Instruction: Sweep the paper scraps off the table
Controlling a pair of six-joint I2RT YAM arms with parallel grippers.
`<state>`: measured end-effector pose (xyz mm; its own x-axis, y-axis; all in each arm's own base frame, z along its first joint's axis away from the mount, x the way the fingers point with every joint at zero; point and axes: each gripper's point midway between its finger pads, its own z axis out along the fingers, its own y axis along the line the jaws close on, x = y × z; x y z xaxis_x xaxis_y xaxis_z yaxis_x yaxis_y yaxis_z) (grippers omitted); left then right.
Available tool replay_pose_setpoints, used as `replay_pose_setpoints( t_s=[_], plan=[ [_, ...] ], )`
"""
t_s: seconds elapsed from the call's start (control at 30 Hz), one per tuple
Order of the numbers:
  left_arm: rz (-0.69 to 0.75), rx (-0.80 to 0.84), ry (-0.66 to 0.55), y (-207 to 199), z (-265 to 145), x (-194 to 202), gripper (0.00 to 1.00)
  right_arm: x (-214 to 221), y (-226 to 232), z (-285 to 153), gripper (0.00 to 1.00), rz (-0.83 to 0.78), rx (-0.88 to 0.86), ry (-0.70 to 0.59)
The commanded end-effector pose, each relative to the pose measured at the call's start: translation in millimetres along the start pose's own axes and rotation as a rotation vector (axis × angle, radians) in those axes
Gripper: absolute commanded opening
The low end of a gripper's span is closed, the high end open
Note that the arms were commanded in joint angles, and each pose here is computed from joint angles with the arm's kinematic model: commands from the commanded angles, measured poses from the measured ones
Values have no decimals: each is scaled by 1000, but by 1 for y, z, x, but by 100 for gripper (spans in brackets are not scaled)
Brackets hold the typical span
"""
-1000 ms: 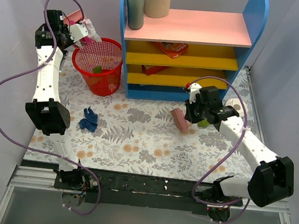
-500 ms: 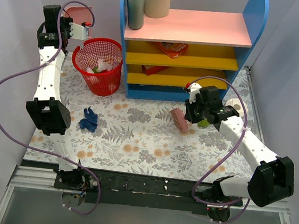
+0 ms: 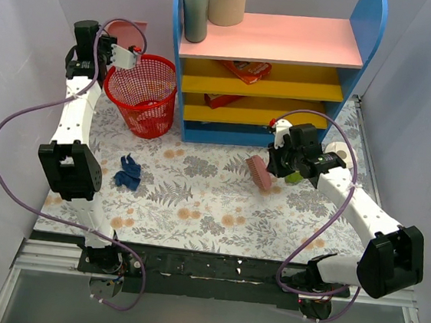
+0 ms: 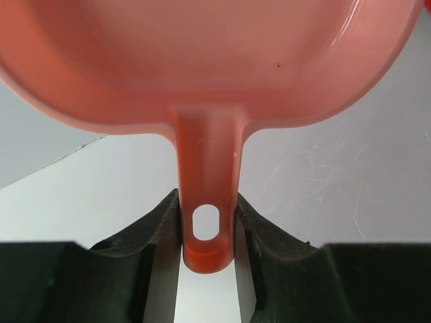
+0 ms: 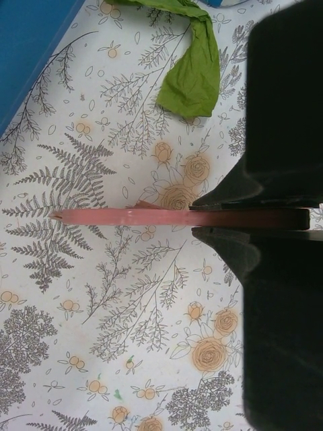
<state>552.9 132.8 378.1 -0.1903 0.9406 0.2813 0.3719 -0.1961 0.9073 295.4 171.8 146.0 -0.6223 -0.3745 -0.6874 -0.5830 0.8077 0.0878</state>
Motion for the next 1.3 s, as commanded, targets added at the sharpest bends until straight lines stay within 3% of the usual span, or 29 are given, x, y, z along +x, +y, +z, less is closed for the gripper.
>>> replay_pose_setpoints(
  t_s=[0.0,0.13,0.17,0.23,0.27,0.37,0.4,0.5,0.57,0.63,0.67,0.73,0.77,0.8,0.87,0.93,0.97,1.07,1.27],
  plan=[
    [-131,-210,98,65,-45,35,0,-6,4,-8,1,0,-23,-25],
    [-565,-221,217,64,-70,68,0,-32,25,-18,1,-58,-131,-92],
    [-752,-207,229,50,-75,73,0,-41,36,-22,1,-101,-169,-114],
    [-875,-113,254,20,-89,73,0,-66,60,-33,1,-179,-263,-178],
    [-999,-93,258,4,-100,70,0,-71,76,-34,1,-237,-312,-187],
    [-1163,-7,194,-25,-128,46,0,-92,110,-34,1,-303,-412,-217],
    [-1304,6,181,-32,-132,36,0,-98,119,-32,1,-310,-437,-222],
    [-1515,175,112,-59,-149,-3,0,-121,154,-19,1,-361,-506,-232],
    [-1584,309,52,-74,-160,-29,0,-145,190,-9,1,-402,-566,-255],
    [-1651,342,56,-83,-171,-37,0,-161,216,-3,1,-408,-618,-269],
    [-1663,378,12,-83,-174,-46,0,-156,237,19,1,-421,-660,-235],
    [-1661,377,-6,-83,-182,-47,0,-183,263,18,1,-449,-711,-293],
    [-1658,370,-9,-82,-184,-46,0,-176,279,42,1,-450,-727,-260],
    [-1653,357,-3,-81,-186,-43,0,-200,293,31,1,-463,-758,-322],
    [-1645,331,-7,-77,-191,-39,0,-200,314,56,1,-421,-808,-291],
    [-1636,320,-9,-77,-194,-38,0,-225,333,51,1,-417,-847,-360],
    [-1622,321,-4,-80,-195,-37,0,-215,343,71,1,-405,-867,-326],
    [-1609,311,8,-84,-196,-34,0,-210,361,88,1,-415,-904,-336],
    [-1623,350,-16,-84,-199,-41,0,-196,344,132,1,-369,-821,-277]
  ],
)
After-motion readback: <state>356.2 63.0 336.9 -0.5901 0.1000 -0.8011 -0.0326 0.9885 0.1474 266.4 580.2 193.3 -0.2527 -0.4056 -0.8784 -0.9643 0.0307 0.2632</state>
